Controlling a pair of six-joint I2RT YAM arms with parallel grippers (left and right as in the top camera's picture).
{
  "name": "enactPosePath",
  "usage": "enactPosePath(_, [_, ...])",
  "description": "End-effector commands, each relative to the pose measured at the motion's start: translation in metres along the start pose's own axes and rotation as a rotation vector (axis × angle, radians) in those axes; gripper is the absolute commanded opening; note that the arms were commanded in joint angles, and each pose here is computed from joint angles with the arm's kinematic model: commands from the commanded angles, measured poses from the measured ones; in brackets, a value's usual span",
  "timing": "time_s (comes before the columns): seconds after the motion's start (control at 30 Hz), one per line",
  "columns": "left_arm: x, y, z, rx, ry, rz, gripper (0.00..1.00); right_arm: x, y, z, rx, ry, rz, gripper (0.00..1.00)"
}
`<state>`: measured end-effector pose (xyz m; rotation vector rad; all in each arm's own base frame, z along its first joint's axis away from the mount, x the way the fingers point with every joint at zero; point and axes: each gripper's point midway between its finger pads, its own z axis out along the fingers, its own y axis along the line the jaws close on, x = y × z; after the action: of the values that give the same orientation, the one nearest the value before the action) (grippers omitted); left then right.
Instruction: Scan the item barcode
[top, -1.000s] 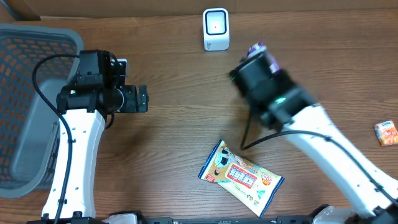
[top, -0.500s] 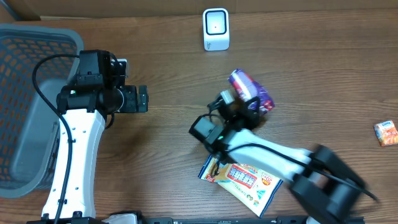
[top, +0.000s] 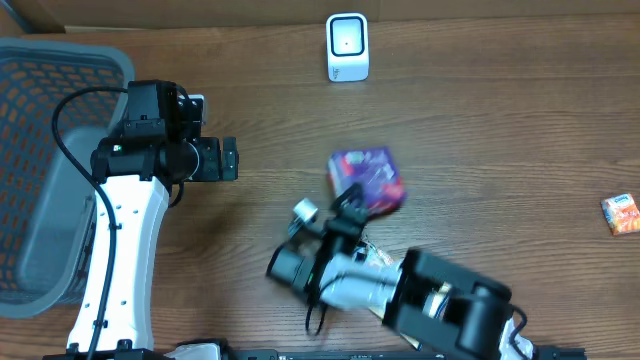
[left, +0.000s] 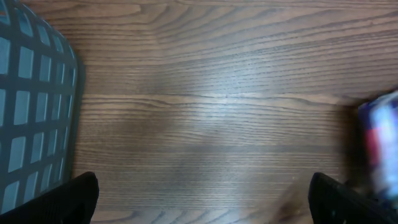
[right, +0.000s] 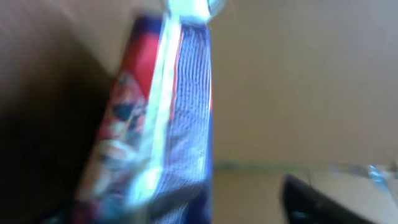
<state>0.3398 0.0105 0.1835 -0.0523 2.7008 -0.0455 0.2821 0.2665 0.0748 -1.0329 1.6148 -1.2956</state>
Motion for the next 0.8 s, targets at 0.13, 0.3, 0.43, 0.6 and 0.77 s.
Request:
enactPosePath(0.13, [-0.002,0.002,-0.003,-0.007,-0.012,-0.012,1.00,-0.035,0.036,-0.076,-0.268,-0.147,0.197,1.00])
enactPosePath(0.3, [-0.002,0.002,-0.003,-0.007,-0.012,-0.012,1.00,-0.029,0.008,-0.089,-0.455,0.023,0.437,1.00])
enactPosePath(0.43, [-0.002,0.002,-0.003,-0.007,-0.012,-0.012,1.00,-0.040,-0.028,-0.090,-0.589,0.080,0.558,1.00])
enactPosePath(0.6, [-0.002,0.002,-0.003,-0.007,-0.012,-0.012,1.00,-0.033,-0.054,-0.074,-0.880,0.220,0.717,1.00])
enactPosePath(0.77, [-0.002,0.002,-0.003,-0.007,-0.012,-0.012,1.00,-0.008,-0.077,-0.029,-0.884,0.300,0.762,1.00])
